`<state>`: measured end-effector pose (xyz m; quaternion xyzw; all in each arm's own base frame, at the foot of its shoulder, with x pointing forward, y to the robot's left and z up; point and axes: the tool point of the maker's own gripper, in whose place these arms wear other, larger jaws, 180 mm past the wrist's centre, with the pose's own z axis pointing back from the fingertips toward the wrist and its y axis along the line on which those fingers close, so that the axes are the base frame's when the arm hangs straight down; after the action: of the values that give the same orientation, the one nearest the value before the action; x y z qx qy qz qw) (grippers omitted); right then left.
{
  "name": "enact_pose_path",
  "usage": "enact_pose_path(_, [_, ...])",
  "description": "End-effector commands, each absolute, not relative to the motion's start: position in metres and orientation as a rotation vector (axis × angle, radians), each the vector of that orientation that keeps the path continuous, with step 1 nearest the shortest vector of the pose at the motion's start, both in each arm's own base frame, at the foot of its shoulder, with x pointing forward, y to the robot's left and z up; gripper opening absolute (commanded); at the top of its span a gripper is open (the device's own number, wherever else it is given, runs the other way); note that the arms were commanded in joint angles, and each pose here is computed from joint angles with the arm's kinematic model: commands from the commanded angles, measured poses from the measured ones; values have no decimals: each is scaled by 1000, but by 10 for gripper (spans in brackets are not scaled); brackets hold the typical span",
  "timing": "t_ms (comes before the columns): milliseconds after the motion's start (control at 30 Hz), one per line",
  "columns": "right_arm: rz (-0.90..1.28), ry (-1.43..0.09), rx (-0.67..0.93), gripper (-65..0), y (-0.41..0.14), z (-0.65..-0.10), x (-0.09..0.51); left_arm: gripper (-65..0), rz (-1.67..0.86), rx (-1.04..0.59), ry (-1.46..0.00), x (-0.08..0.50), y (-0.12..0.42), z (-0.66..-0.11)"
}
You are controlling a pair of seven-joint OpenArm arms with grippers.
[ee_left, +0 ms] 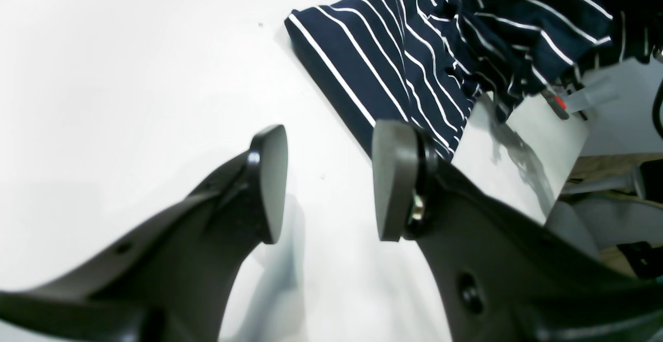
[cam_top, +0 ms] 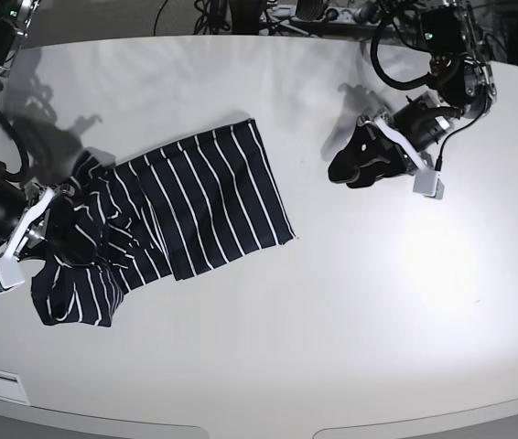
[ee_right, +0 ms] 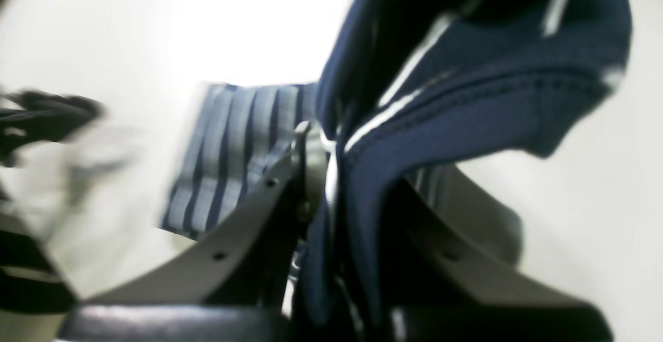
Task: Fold the T-shirt properly
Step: 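Grasp the strip end with the right gripper and fold it over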
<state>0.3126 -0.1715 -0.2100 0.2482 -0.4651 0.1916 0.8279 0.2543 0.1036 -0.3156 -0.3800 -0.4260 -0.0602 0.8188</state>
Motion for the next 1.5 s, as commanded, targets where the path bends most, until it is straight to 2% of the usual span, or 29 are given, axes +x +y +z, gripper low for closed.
enact_pose_path(0, [437,-1045,558,-650,-165,-193,314,-364,-139,-829,-957,259,103,-302])
enact_pose_path(167, [487,-1063,774,-650,-127,-185,298,-364,-138,-830,-957,259,103,-302])
enact_pose_path(400, [489,-1056,902,-650,-91,-190,291,-364,-138,-830,-958,260,103,-302])
enact_pose_path(767, [622,-957,903,-650,-21,-225,284,-364,-138,-830,-957,259,103,-302])
enact_pose_path(800, [608,-946,911,-610,-15,-227,285,-364,-138,-830,-957,259,103,-302])
enact_pose_path(867, [636,-930,944,-373,2,-230,280,-364,-138,-830,-957,259,103,-302])
enact_pose_path(900, [687,-923,959,-289,12,-231,274,-364,-138,-830,-957,259,103,-302])
enact_pose_path(933, [744,-917,978,-277,23,-230,267,-364,-138,-830,-958,259,103,-302])
enact_pose_path(1133, [969,-898,1034,-279,64,-219,248,-364,-137,-831,-957,259,103,-302])
enact_pose_path(1167, [983,-910,1028,-301,65,-214,251,-373,-136,-834,-959,259,103,-301])
enact_pose_path(1200, [993,-924,1016,-362,65,-211,255,-410,-133,-847,-962,259,102,-299])
enact_pose_path(1233, [1000,-942,985,-458,62,-208,262,-487,-130,-869,-963,259,100,-296])
enact_pose_path(1267, [998,-959,937,-579,57,-208,271,-595,-130,-901,-961,257,98,-292])
enact_pose_path(1300, [990,-985,888,-650,52,-206,281,-650,-133,-943,-963,255,95,-287])
enact_pose_path(1400, [853,-1132,741,-650,28,-194,322,-650,-223,-1084,-991,242,84,-263])
enact_pose_path(1467, [726,-1215,616,-650,5,-189,350,-650,-263,-1150,-961,236,78,-255])
